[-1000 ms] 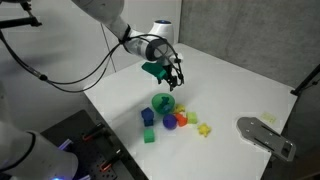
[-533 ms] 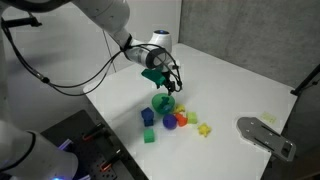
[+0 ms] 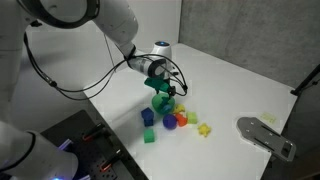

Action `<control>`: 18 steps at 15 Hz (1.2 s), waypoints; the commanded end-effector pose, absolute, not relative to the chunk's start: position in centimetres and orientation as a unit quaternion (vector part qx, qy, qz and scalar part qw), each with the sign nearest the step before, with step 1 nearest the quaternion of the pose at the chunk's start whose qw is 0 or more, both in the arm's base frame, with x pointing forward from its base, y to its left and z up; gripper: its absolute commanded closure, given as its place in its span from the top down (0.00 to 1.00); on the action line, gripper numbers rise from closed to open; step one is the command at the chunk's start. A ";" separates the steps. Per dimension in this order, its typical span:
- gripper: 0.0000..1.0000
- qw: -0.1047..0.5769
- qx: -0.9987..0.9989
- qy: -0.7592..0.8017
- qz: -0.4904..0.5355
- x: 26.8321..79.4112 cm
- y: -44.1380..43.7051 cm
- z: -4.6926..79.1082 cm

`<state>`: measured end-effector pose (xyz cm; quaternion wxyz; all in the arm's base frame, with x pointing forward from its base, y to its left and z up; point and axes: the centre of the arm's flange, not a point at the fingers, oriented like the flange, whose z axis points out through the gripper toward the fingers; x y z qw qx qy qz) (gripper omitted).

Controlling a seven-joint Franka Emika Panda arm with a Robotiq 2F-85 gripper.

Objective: Pick up the dark blue toy from the green bowl and put it on the table

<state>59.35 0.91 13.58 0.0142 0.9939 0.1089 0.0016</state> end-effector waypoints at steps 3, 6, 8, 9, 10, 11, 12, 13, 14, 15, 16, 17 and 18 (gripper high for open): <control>1.00 0.004 0.984 0.176 0.020 60.8 1.3 10.6; 1.00 0.001 0.981 0.193 0.027 61.0 1.4 9.4; 1.00 -0.002 0.979 0.200 0.035 61.0 1.3 8.6; 1.00 -0.004 0.978 0.203 0.038 61.0 1.2 8.2; 1.00 -0.007 0.978 0.205 0.040 60.9 1.2 7.9; 1.00 -0.009 0.977 0.209 0.043 60.8 1.1 7.6; 1.00 -0.014 0.976 0.212 0.045 60.7 1.0 7.4; 1.00 -0.017 0.975 0.215 0.047 60.7 0.9 7.2; 1.00 -0.019 0.975 0.216 0.048 60.6 0.9 7.0; 1.00 -0.021 0.974 0.218 0.049 60.5 0.8 6.8; 1.00 -0.022 0.974 0.220 0.051 60.4 0.7 6.6; 1.00 -0.023 0.973 0.222 0.052 60.3 0.7 6.4; 1.00 -0.022 0.973 0.223 0.055 60.2 0.6 6.1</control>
